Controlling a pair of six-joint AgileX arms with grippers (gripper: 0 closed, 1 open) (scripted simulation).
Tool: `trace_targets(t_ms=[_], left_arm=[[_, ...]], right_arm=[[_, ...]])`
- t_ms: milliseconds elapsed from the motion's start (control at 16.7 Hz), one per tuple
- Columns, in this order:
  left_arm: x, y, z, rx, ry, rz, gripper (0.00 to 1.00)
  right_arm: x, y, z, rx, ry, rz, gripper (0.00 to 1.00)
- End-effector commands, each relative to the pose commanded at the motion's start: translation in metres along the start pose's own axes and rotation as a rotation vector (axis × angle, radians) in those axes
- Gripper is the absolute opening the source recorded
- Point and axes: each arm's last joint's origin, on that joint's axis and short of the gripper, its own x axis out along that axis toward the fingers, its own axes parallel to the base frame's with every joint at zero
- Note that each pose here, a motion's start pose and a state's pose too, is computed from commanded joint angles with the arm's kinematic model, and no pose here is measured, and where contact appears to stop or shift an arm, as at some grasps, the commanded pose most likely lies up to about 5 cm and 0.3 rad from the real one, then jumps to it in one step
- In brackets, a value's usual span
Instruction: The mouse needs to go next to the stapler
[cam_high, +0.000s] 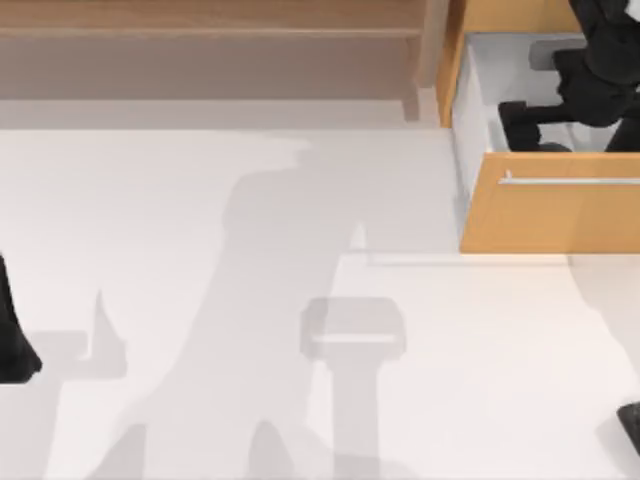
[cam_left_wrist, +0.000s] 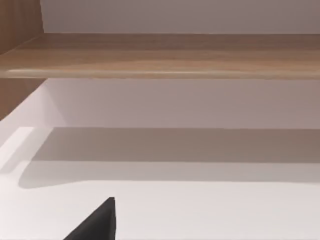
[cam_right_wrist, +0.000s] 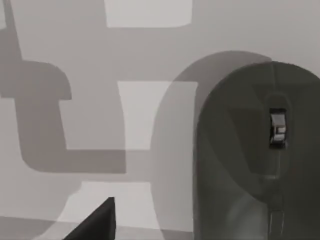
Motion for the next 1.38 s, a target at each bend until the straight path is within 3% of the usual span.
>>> trace_targets(t_ms=[480,1260,1380], left_arm=[[0.000,0.000,0.000,0.000,0.000,0.000,1.00],[0.000,0.000,0.000,0.000,0.000,0.000,1.00],[0.000,0.000,0.000,0.000,0.000,0.000,1.00]], right_arm=[[0.012,0.000,0.001,0.001,0.004,0.000,1.00],[0.012,0.000,0.001,0.001,0.004,0.000,0.02],[0.012,0.000,0.001,0.001,0.004,0.000,0.00]])
